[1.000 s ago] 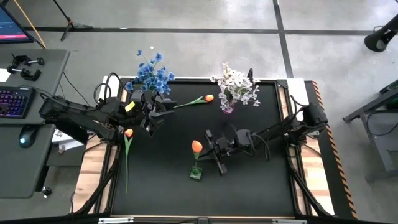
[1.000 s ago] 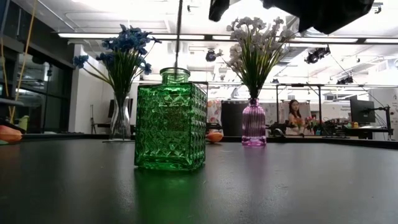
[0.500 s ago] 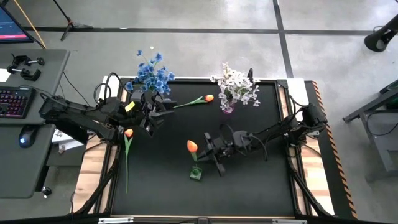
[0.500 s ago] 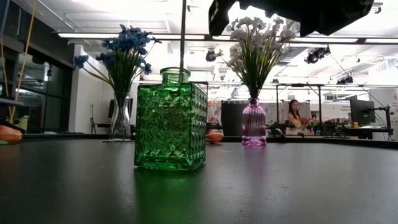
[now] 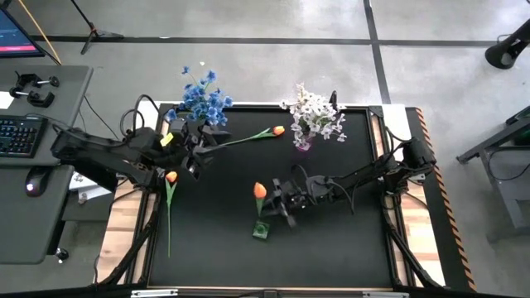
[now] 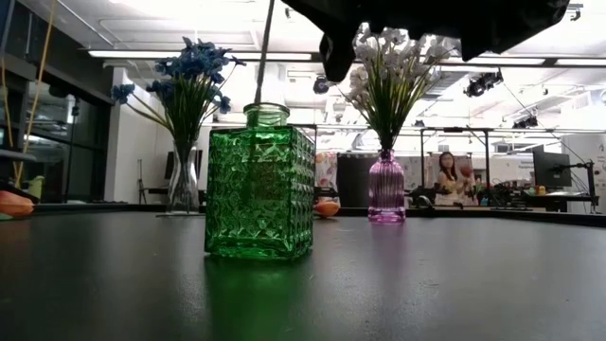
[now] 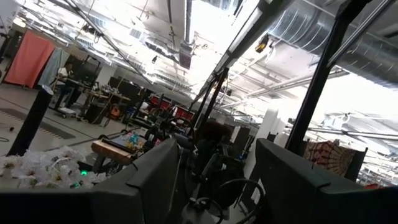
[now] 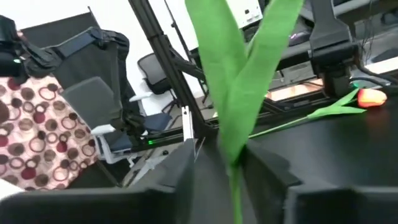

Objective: Sort flowers into vase by color
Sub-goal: Put the bottom right orange flower into the green vase, then put the bottom orange flower into the green vase

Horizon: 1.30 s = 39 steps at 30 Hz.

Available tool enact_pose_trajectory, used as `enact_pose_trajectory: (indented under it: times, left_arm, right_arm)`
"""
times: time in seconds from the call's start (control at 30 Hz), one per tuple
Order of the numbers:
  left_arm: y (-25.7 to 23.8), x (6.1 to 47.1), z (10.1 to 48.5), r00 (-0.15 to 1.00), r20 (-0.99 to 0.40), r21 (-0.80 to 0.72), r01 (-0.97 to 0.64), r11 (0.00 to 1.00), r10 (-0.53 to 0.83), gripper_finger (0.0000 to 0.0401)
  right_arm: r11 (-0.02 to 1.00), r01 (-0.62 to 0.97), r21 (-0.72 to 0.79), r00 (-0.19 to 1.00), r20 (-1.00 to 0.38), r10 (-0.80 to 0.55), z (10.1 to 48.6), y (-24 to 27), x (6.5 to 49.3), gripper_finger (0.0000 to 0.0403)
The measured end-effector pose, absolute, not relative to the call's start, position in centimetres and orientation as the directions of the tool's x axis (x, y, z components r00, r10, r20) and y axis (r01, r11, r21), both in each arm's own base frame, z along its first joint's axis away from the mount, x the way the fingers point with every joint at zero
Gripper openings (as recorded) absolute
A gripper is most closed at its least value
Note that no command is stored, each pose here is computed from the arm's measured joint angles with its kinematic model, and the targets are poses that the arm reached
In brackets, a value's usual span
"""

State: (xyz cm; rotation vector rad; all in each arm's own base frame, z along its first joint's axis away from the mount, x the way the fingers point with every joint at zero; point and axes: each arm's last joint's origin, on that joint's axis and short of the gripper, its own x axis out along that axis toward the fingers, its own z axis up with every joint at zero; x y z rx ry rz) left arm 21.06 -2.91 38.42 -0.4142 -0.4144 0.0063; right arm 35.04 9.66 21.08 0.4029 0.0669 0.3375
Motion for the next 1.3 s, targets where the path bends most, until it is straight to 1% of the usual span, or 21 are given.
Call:
enact_pose_trajectory:
  times: [0.1,0.2,0.27,0.37,0.47,0.6,0.83,1.1,1.2,1.3]
  left_arm:
    - [-2.8,20.4,38.7,0.917,0.39,-0.381,0.072,0.922,0.09,0.0207]
    - [-2.6,19.4,39.0,0.921,0.379,-0.38,0.067,0.923,0.089,0.0207]
    - [-2.5,18.8,39.1,0.925,0.371,-0.379,0.063,0.923,0.089,0.0207]
    - [-2.3,17.9,39.3,0.93,0.353,-0.382,0.045,0.923,0.101,0.0207]
    - [-2.2,17.2,39.3,0.935,0.338,-0.383,0.032,0.923,0.108,0.0207]
    - [-2.0,16.4,39.4,0.937,0.331,-0.382,0.028,0.924,0.108,0.0207]
    - [-1.9,15.7,39.5,0.941,0.321,-0.364,0.018,0.931,0.108,0.0207]
    - [-1.9,15.8,39.4,0.944,0.312,-0.327,-0.003,0.945,0.111,0.0207]
    - [-1.9,15.8,39.3,0.947,0.303,-0.352,0.003,0.936,0.111,0.0207]
    - [-2.0,15.9,38.9,0.961,0.262,-0.397,0.019,0.917,0.094,0.0207]
  right_arm:
    - [0.854,-0.334,0.398,0.933,0.011,0.36,21.4,9.7,34.9,0.0169]
    - [0.846,-0.358,0.396,0.925,0.029,0.378,22.0,9.7,34.7,0.0209]
    - [0.846,-0.358,0.396,0.923,0.012,0.385,22.2,9.7,34.5,0.0228]
    - [0.854,-0.339,0.395,0.922,-0.041,0.385,22.3,9.6,34.2,0.0242]
    - [0.868,-0.319,0.38,0.917,-0.105,0.384,22.3,9.5,33.8,0.0244]
    - [0.891,-0.299,0.343,0.91,-0.177,0.374,23.0,9.0,33.0,0.0235]
    - [0.908,-0.231,0.35,0.885,-0.313,0.345,24.9,7.6,30.6,0.0212]
    - [0.909,-0.142,0.392,0.825,-0.461,0.327,26.6,6.7,26.9,0.0206]
    - [0.903,-0.106,0.417,0.799,-0.505,0.327,27.0,6.4,25.7,0.0206]
    - [0.897,-0.081,0.435,0.769,-0.545,0.333,27.1,6.2,24.7,0.0206]
